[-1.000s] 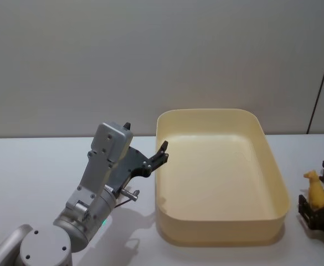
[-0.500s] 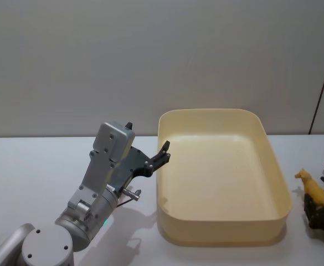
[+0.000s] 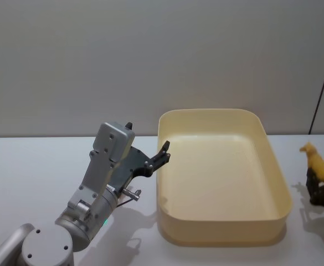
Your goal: Pick up the toy alternately with two hands and place it into the central storage box.
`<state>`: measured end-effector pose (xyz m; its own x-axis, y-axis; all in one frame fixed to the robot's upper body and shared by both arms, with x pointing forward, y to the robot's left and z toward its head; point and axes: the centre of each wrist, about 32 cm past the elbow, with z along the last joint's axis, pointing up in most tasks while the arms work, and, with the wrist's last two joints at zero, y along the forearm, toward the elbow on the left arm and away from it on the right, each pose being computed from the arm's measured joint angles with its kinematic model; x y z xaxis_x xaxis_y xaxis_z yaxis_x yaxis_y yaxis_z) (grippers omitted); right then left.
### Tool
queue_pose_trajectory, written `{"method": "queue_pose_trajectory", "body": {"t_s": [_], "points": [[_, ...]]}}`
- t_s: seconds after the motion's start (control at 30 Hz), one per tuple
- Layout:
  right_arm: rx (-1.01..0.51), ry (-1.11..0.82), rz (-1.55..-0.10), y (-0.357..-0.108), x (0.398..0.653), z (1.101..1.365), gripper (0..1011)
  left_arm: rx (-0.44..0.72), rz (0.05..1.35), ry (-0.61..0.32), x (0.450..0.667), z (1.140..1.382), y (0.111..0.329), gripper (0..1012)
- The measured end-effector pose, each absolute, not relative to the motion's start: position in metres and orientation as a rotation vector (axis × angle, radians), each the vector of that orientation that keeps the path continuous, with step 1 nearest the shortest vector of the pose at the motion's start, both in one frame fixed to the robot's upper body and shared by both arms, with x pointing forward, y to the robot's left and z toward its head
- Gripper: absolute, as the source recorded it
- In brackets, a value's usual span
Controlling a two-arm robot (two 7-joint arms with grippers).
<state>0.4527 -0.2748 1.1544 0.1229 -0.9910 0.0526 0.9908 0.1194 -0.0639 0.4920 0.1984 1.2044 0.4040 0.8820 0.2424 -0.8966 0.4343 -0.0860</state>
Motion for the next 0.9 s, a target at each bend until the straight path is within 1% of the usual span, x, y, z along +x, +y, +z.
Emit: {"method": "queue_pose_trajectory", "body": {"t_s": [0.27,0.47,0.73,0.77,0.9], "points": [[0.016,-0.051,-1.452,-0.266,0.461,1.182,344,0.061,1.124,-0.268,0.492,1.204,0.198,1001],[0.071,-0.061,-1.418,-0.256,0.47,1.202,344,0.061,1.124,-0.268,0.492,1.204,0.198,1001],[0.064,-0.035,-1.356,-0.243,0.483,1.212,345,0.061,1.124,-0.268,0.492,1.204,0.198,1001],[0.05,-0.022,-1.332,-0.237,0.488,1.213,345,0.061,1.124,-0.268,0.492,1.204,0.198,1001],[0.016,-0.001,-1.294,-0.227,0.498,1.212,345,0.061,1.124,-0.268,0.492,1.204,0.198,1001]]}}
